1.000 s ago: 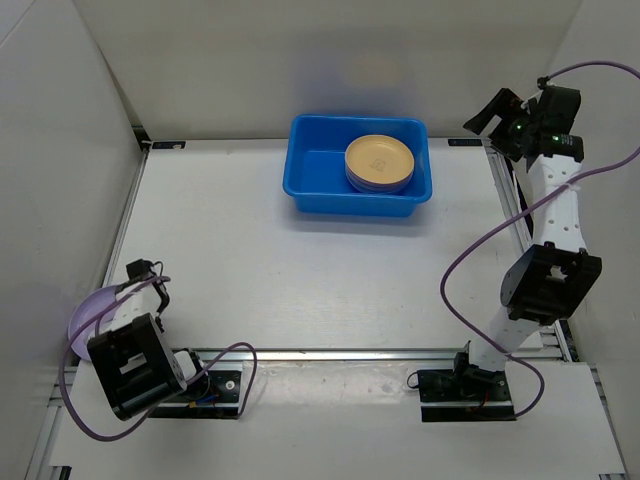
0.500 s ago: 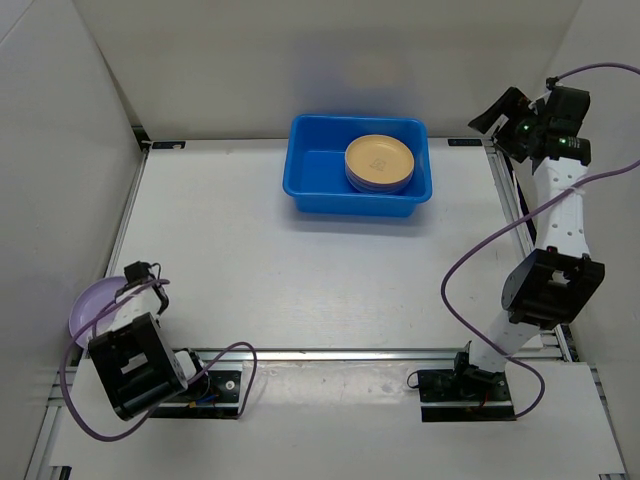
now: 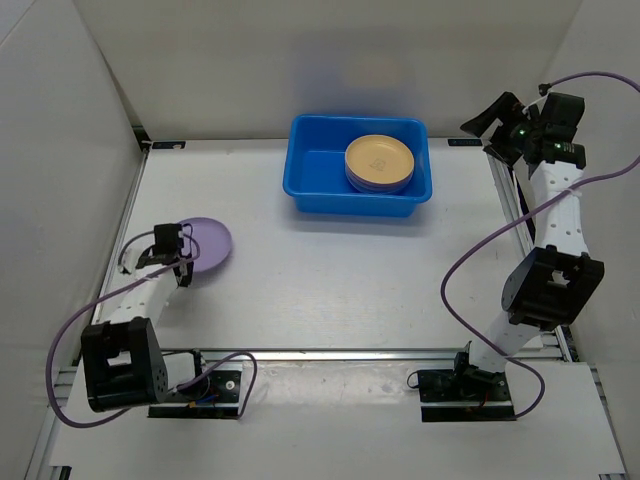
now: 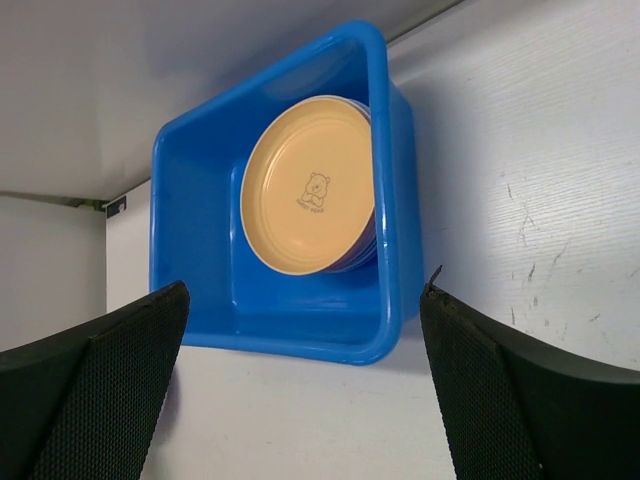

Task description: Place the plates into the plastic bin on the countertop

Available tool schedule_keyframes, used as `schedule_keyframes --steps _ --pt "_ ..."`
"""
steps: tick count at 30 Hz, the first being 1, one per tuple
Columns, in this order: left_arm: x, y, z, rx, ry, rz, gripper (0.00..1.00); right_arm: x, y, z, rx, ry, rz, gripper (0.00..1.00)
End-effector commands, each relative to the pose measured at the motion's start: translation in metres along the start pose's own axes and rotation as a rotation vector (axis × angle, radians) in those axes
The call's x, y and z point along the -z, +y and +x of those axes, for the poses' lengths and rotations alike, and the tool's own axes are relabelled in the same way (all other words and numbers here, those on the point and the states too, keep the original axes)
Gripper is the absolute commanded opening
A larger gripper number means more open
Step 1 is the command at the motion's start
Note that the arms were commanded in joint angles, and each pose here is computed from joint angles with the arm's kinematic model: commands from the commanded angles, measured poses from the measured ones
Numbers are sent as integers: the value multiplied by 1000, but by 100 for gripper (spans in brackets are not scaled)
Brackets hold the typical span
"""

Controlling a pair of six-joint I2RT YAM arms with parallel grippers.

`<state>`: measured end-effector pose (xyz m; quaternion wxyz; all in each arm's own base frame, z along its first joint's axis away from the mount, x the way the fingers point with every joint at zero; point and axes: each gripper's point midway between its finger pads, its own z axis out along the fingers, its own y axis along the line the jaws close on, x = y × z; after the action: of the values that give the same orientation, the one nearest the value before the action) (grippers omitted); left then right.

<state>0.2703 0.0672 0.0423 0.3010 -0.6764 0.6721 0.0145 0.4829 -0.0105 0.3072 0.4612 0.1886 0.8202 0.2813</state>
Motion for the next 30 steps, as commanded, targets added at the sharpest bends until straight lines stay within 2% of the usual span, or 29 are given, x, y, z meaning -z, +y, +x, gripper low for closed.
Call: schedule_keyframes --steps 1,9,11,12,14,15,16,17,18,19,21,22,26,27,28,29,30 --pt "36 -53 -8 -140 -29 175 10 2 15 -3 35 -11 -71 98" --pt "139 -185 -15 -335 -111 587 10 4 21 20 192 24 -88 98" --pt "171 -228 -15 -419 -135 746 10 8 23 25 229 30 -101 99" --pt "189 -245 1 -478 -92 838 10 7 20 31 239 37 -101 99" --pt "192 -273 25 -579 -54 895 10 9 20 36 254 38 -100 99" --pt "220 -298 25 -637 -78 981 10 8 16 40 254 45 -83 99" --pt "213 -307 63 -720 -1 1002 10 10 13 43 239 55 -65 99" --pt "215 -317 77 -749 14 1024 10 10 10 44 224 53 -47 99" --pt "239 -338 81 -770 -8 1097 10 11 1 43 209 49 -4 99" --pt "220 -341 115 -831 39 1061 10 14 -4 44 190 49 26 99" --pt "218 -354 139 -886 48 1056 10 17 -14 49 149 46 71 99" --pt "223 -367 163 -923 72 1079 10 25 -14 45 137 26 77 99" --pt "233 -395 219 -931 121 1134 10 38 -23 45 71 -2 109 99" --pt "209 -394 242 -949 157 1097 10 39 -22 44 43 -10 106 99" --pt "210 -399 251 -920 183 1099 10 44 -20 43 30 -23 100 99" --pt "230 -412 254 -891 199 1157 10 46 -21 44 18 -26 100 99" --pt "214 -411 271 -893 232 1136 10 50 -16 44 12 -36 88 99"
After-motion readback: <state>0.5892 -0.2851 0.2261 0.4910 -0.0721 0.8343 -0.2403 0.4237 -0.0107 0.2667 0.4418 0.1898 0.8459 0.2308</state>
